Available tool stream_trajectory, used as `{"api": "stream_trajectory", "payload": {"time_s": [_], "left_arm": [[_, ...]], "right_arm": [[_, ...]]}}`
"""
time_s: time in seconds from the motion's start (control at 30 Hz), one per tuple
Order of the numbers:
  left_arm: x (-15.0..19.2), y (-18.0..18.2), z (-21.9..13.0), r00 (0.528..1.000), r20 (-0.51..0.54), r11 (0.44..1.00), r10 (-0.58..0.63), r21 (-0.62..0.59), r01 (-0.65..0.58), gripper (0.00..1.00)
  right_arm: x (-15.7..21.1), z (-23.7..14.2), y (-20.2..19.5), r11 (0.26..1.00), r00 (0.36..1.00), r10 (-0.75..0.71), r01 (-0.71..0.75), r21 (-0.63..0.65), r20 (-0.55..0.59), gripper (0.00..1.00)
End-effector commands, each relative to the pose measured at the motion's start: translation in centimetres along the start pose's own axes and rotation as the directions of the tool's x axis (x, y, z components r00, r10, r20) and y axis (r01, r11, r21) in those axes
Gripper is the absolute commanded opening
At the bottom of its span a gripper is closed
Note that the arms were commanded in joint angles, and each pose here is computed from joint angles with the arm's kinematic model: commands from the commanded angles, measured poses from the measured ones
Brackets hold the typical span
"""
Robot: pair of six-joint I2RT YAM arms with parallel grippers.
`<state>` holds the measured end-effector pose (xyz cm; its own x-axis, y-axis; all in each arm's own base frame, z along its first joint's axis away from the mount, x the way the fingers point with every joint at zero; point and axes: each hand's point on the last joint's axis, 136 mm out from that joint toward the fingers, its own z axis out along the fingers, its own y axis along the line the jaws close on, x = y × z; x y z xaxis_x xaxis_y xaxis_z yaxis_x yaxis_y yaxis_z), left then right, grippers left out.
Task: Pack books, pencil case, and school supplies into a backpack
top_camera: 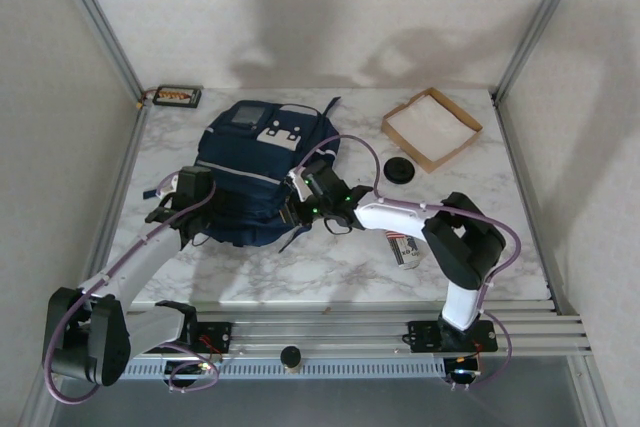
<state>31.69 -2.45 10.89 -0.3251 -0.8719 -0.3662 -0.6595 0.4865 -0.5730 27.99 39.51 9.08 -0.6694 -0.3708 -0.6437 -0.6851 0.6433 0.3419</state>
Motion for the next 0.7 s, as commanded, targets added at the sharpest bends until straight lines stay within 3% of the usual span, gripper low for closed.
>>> {"api": "stream_trajectory", "payload": {"time_s": [0.0,0.17,0.57,0.67], "left_arm": [[-1.1,-2.1,-0.8,0.999,0.029,0.997,-0.027,0.069,0.025,0.00],[-1.2,-1.6,-0.6,0.999,0.037,0.998,-0.031,0.057,0.029,0.00],[-2.5,-1.4,-0.9,0.996,0.090,1.000,-0.024,0.010,0.024,0.00],[-2.9,-1.4,-1.0,0.995,0.101,1.000,-0.020,0.002,0.020,0.00]], "right_arm": [[-2.1,0.2,-0.3,0.999,0.998,0.019,-0.021,0.029,0.065,0.35],[-3.3,-0.8,-2.2,0.987,0.991,0.057,-0.074,0.142,0.121,0.26],[-3.5,-3.0,-4.2,0.970,0.987,0.047,-0.081,0.228,0.153,0.00],[-4.0,-3.6,-5.1,0.966,0.984,0.054,-0.095,0.241,0.172,0.00]]}}
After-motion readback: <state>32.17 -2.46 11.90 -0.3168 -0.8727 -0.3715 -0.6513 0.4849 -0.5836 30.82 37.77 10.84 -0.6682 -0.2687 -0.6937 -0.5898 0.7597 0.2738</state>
